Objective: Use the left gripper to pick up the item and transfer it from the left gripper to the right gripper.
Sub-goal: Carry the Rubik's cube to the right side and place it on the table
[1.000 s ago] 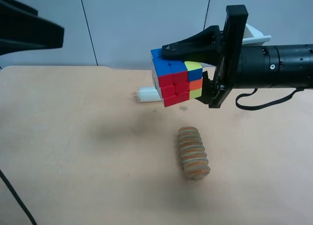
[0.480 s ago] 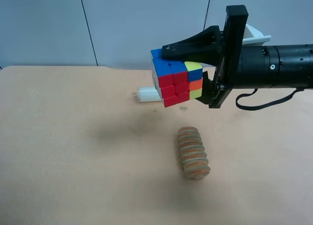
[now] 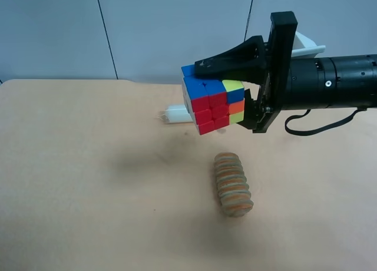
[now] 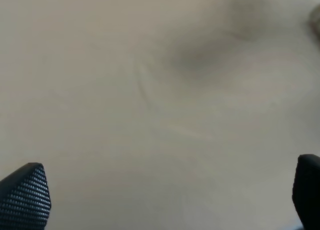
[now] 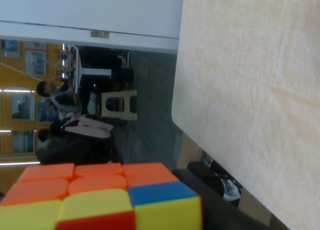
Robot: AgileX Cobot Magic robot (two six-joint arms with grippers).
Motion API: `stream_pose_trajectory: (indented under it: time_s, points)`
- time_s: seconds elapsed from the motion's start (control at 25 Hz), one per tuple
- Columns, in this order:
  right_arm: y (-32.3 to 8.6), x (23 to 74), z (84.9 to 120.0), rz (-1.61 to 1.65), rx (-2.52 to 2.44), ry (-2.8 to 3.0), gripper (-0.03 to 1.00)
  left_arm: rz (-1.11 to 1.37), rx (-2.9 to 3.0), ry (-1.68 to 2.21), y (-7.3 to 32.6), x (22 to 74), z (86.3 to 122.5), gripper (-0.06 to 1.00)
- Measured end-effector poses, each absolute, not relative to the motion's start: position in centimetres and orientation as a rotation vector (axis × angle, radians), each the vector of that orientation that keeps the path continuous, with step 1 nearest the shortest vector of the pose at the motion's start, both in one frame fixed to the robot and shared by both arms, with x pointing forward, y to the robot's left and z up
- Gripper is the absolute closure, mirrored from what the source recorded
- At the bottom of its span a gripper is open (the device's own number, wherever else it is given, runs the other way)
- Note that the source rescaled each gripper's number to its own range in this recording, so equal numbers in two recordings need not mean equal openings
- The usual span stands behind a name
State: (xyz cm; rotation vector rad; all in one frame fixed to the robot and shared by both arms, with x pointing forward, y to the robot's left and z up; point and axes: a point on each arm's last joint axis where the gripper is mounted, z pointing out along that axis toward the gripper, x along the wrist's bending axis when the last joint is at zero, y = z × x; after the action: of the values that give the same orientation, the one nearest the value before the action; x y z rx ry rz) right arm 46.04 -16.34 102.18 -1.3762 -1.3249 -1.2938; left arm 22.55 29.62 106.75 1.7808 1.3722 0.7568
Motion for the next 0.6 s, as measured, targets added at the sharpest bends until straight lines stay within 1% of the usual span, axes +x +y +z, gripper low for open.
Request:
stream_pose_trajectory:
  time_s: [0.24, 0.6]
  points:
    - [-16.34, 46.02, 102.15, -1.291, -1.376, -1.33, 0.97, 0.778, 1.764, 1.374, 29.84, 21.87, 105.72, -0.05]
    - [-16.34, 45.98, 102.11, -1.286, -1.375, -1.337, 0.97, 0.833, 1.729, 1.365, 30.03, 22.35, 105.79, -0.05]
